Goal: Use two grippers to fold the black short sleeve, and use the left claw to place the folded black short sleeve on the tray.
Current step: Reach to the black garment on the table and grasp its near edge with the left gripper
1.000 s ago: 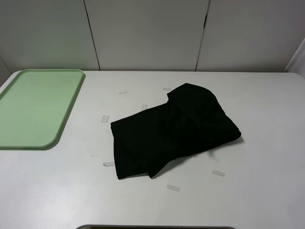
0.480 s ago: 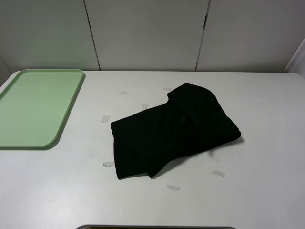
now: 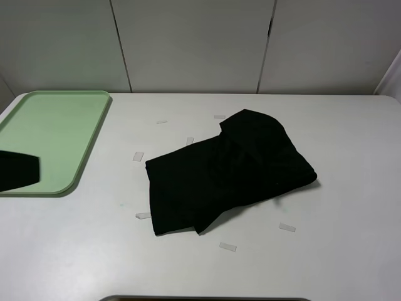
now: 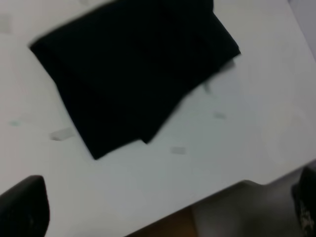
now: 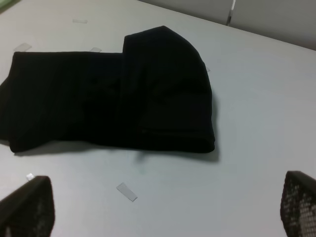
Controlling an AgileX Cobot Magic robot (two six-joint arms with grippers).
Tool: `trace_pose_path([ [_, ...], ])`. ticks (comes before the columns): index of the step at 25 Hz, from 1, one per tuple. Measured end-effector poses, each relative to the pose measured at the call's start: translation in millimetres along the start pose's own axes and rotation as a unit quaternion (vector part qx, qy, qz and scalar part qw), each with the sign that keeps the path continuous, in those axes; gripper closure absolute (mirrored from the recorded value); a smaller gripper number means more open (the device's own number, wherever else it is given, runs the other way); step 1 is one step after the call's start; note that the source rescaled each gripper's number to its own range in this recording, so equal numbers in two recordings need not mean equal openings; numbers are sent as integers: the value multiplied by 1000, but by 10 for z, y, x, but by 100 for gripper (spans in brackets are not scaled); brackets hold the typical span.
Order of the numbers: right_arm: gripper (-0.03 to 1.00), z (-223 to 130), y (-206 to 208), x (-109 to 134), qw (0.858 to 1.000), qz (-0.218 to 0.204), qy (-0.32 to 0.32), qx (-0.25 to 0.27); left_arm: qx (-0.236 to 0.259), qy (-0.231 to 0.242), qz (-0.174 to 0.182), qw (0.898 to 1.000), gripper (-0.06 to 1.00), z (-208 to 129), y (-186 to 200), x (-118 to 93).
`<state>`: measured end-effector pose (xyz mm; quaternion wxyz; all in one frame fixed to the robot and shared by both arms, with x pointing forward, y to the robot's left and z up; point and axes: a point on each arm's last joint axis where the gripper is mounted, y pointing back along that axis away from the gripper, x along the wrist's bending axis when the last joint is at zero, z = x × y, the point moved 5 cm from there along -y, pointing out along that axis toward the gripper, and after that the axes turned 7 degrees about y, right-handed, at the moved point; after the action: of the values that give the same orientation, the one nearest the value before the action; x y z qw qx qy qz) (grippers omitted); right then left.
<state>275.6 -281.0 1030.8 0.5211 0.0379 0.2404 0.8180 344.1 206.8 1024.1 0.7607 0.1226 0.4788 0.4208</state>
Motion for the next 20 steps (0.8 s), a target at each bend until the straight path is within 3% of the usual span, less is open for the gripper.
trace_pose_path([
  [6, -3, 0, 0, 0, 1000, 0, 0, 0, 34, 43, -32, 998, -6, 297, -562, 48],
  [10, -3, 0, 0, 0, 1000, 0, 0, 0, 60, 72, -34, 995, -6, 372, -912, 177],
  [20, -3, 0, 0, 0, 1000, 0, 0, 0, 103, 150, 6, 983, -5, 321, -1611, 650],
])
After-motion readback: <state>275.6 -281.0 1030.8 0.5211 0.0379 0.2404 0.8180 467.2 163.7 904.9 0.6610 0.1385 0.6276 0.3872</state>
